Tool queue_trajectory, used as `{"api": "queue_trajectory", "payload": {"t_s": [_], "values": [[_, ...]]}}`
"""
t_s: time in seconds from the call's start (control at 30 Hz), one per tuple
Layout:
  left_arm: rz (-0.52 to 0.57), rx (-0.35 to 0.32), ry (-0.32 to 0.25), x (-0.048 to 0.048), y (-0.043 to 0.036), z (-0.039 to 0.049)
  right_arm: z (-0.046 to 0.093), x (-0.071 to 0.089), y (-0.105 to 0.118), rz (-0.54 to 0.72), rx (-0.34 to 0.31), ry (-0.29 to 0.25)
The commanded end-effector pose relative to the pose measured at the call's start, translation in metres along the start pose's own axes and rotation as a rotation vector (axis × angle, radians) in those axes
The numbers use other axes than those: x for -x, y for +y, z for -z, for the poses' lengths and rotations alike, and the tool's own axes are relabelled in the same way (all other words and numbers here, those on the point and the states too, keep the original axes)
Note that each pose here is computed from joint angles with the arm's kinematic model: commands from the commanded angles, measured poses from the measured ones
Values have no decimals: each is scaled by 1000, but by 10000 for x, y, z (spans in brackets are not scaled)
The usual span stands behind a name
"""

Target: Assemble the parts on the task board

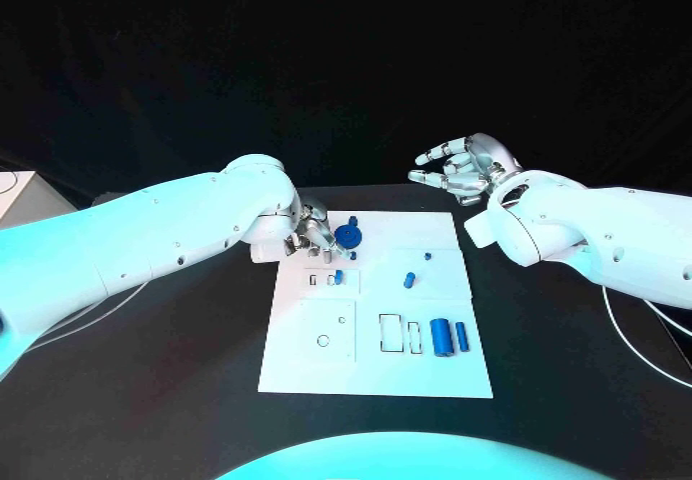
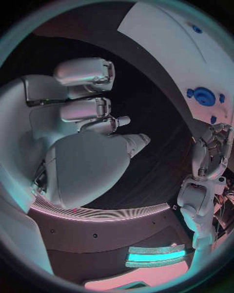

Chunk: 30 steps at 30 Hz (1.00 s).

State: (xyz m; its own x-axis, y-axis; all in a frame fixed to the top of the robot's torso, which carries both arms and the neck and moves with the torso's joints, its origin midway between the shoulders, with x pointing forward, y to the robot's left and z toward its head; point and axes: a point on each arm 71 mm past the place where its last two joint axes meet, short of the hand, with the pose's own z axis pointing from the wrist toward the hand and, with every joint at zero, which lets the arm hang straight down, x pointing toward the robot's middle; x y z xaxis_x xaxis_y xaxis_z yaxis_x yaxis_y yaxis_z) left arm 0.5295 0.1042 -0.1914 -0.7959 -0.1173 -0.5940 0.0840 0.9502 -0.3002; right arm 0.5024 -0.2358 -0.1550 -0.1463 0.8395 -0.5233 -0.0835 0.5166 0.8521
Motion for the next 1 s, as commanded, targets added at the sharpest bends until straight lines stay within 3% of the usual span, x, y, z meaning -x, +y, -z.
{"api": "queue_trajectory", "payload": {"t_s": [0.03,1.0], "values": [[-28,0,38,-35,-36,-21,-6,-24,10,6,5,21],[-39,1,97,-142,-27,-134,-25,-56,20,11,8,28]]}}
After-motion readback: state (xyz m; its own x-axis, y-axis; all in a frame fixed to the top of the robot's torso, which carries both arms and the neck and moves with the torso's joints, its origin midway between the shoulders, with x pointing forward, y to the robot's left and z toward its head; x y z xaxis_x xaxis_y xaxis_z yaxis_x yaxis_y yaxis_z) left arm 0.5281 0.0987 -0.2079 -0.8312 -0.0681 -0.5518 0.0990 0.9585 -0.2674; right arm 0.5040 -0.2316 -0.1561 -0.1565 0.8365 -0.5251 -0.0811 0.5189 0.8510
